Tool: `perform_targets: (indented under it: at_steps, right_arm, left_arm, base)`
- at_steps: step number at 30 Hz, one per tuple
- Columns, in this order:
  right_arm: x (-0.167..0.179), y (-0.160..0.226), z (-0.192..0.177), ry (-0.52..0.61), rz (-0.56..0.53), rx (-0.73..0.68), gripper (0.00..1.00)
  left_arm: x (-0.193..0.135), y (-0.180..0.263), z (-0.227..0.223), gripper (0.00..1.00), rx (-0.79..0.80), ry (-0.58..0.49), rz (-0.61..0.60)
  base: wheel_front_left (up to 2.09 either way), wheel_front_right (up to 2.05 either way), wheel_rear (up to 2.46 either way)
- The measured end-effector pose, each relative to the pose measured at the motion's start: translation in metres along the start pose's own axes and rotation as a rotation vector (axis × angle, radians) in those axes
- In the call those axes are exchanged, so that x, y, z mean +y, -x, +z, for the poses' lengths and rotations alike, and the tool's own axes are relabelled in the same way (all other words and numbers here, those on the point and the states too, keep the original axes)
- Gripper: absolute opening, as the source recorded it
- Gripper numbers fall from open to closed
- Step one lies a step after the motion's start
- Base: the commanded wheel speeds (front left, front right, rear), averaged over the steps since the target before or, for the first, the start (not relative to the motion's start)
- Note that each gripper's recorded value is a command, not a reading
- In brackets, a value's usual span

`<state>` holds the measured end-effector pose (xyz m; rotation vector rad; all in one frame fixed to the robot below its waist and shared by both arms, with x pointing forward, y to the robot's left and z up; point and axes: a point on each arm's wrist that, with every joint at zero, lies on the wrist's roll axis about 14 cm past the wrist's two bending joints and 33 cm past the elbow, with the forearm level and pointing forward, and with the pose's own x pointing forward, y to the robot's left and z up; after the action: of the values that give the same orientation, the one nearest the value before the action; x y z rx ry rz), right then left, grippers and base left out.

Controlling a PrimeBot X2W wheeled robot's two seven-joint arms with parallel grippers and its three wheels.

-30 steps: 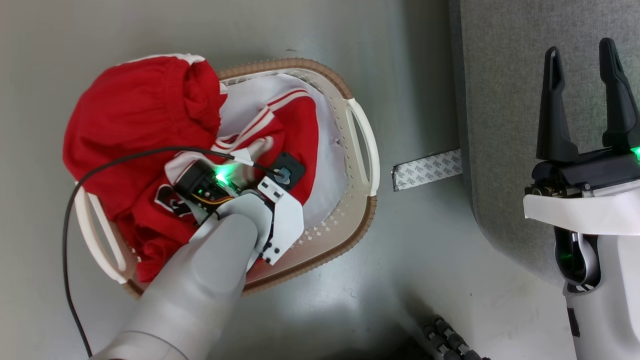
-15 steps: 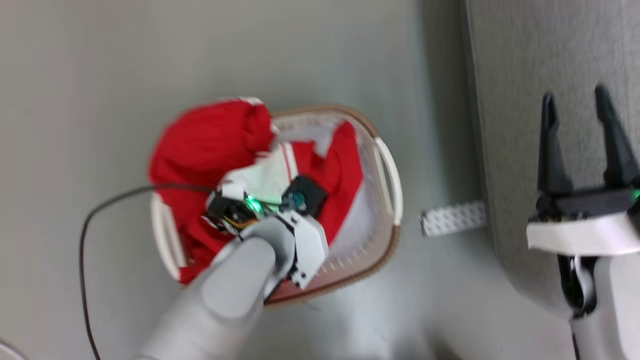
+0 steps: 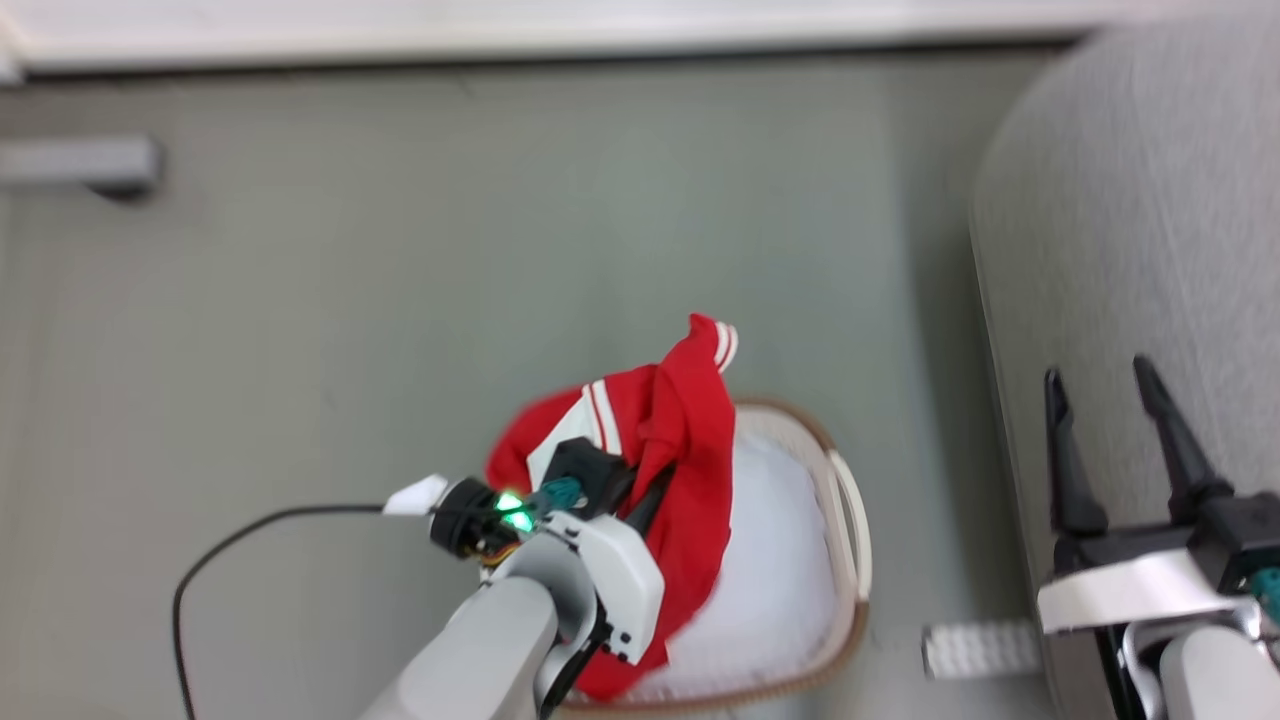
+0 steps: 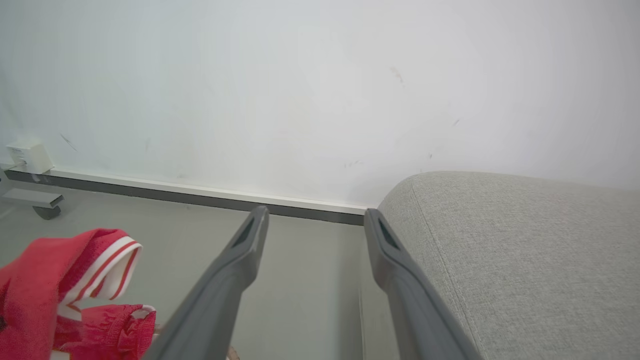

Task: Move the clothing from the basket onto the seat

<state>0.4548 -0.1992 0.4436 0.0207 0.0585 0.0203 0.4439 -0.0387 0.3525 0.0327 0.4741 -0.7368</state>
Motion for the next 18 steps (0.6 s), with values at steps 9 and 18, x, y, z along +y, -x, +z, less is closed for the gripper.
perform_targets:
  at_steps: [9,18]
  right_arm:
    - [0.021,0.033,0.040,-0.015,0.050,-0.085,1.00]
    - [0.031,0.071,0.058,-0.019,0.075,-0.130,1.00]
  left_arm:
    - [0.024,0.069,0.066,0.00,-0.211,0.004,0.195]
    - [0.032,0.143,0.116,0.00,-0.420,-0.026,0.330]
  base:
    - [0.00,0.00,0.00]
    - [0.00,0.00,0.00]
